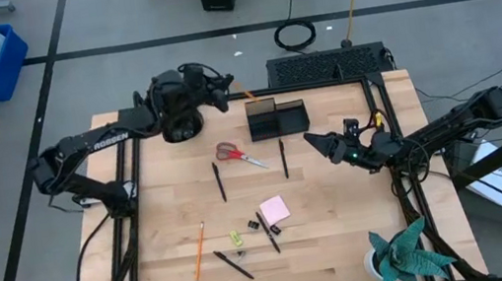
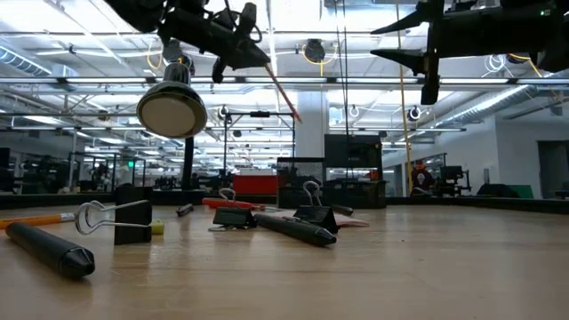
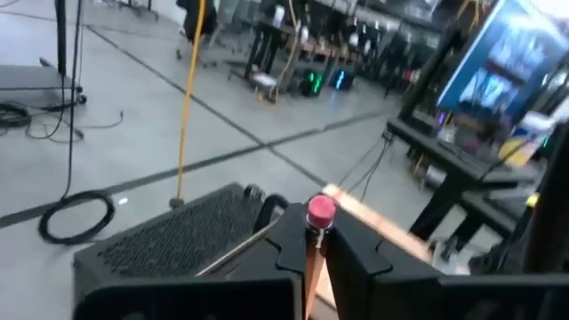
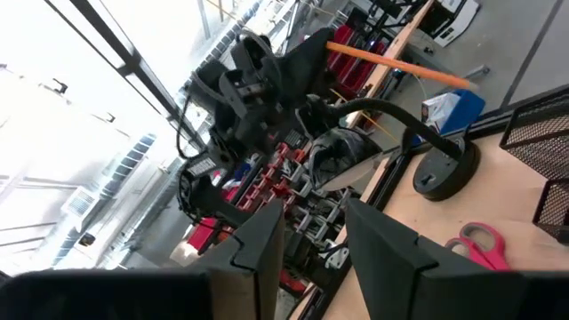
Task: Pick and place office supplies into organizer
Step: Put the orange pencil into the black desk organizer
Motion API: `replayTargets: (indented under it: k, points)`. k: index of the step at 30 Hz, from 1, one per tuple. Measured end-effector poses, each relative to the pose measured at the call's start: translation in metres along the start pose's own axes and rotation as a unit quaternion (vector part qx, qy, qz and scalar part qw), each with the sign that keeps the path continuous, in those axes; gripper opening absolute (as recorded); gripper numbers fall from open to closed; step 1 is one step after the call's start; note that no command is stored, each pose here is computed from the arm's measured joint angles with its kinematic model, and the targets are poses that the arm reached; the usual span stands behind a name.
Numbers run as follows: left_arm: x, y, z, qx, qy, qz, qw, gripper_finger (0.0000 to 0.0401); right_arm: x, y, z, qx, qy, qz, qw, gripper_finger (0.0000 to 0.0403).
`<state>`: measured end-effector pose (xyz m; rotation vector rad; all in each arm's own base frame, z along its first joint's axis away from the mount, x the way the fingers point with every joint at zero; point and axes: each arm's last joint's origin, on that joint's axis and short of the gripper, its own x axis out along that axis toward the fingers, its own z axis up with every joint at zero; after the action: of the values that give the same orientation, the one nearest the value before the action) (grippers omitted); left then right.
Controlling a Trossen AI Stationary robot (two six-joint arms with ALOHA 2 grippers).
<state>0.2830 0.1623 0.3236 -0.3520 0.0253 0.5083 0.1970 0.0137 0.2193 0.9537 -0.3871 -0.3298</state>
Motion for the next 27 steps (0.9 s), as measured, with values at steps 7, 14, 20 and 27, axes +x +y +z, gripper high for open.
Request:
replayTargets:
  k: [7, 14, 20, 27]
  points:
    - [0.036, -0.001, 0.004, 0.016, 0.107, 0.016, 0.994, 0.0026, 0.0, 0.0, 0.0, -0.013, 0.002, -0.002, 1.0, 0.0114]
    - [0.071, -0.004, 0.004, 0.044, 0.165, 0.017, 0.985, 0.0014, 0.0, -0.002, -0.002, -0.021, 0.008, -0.009, 1.0, 0.0114]
    - [0.083, -0.003, 0.002, 0.072, 0.159, 0.029, 0.984, 0.0027, -0.002, 0.0, -0.004, -0.02, 0.016, -0.004, 1.0, 0.011]
    - [0.078, -0.004, 0.01, 0.061, 0.147, 0.022, 0.987, 0.0011, -0.003, -0.001, -0.008, -0.028, 0.029, -0.01, 0.999, 0.0111]
